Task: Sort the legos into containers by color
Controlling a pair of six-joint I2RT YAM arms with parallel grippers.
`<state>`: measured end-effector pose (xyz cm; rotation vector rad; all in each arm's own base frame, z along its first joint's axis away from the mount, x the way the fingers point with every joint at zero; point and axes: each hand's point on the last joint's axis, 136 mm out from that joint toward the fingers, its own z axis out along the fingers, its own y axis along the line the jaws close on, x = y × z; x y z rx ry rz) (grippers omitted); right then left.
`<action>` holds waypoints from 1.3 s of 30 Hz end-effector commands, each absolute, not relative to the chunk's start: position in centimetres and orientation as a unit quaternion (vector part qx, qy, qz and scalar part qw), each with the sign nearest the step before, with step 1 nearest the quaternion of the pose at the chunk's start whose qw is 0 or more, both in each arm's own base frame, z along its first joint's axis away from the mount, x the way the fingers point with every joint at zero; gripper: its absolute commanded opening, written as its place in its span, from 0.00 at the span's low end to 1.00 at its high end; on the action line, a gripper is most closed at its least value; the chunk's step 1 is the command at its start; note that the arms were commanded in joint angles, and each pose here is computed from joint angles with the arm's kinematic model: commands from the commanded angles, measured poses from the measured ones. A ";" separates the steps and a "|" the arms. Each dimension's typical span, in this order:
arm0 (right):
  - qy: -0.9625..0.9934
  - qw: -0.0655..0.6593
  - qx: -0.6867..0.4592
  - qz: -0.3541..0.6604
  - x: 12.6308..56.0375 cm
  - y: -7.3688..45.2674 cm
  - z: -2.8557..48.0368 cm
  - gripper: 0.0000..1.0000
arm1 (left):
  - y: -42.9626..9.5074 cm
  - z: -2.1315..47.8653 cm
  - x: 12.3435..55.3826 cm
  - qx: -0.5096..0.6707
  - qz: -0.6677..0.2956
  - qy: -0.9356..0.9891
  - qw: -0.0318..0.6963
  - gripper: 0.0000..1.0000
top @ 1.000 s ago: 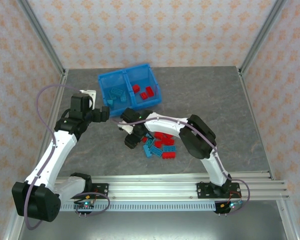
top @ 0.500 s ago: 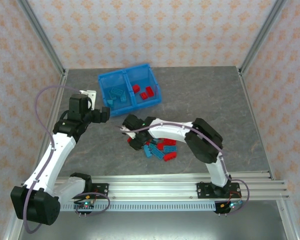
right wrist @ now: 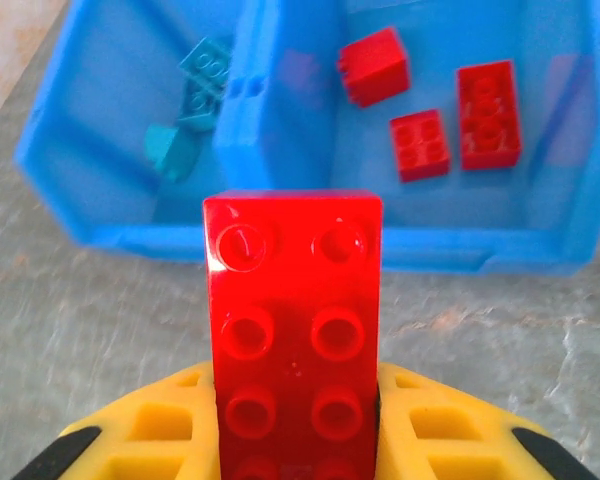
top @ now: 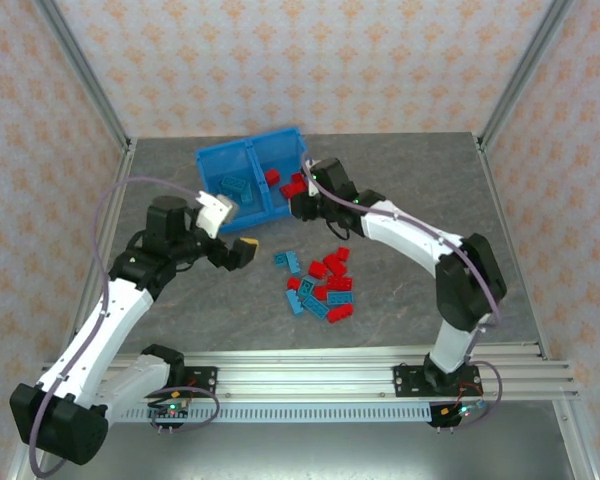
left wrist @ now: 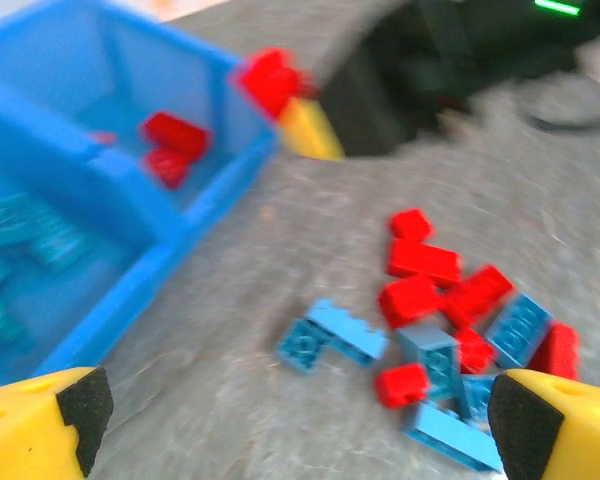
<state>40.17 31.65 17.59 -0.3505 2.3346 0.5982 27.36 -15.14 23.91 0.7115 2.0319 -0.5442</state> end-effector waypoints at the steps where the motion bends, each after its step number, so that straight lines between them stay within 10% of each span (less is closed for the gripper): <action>1: 0.906 0.365 -0.089 0.194 44.4 31.5 17.6 0.28 | -17.2 23.8 24.9 0.370 -0.233 0.784 0.440 1.00; 19: 0.914 0.389 -0.006 0.118 57.9 35.4 12.0 0.32 | -13.3 24.5 26.3 0.315 -0.114 0.802 0.494 1.00; 39: 0.895 0.385 -0.027 0.225 51.2 34.6 26.5 0.56 | -12.9 23.6 26.8 0.305 -0.104 0.818 0.477 1.00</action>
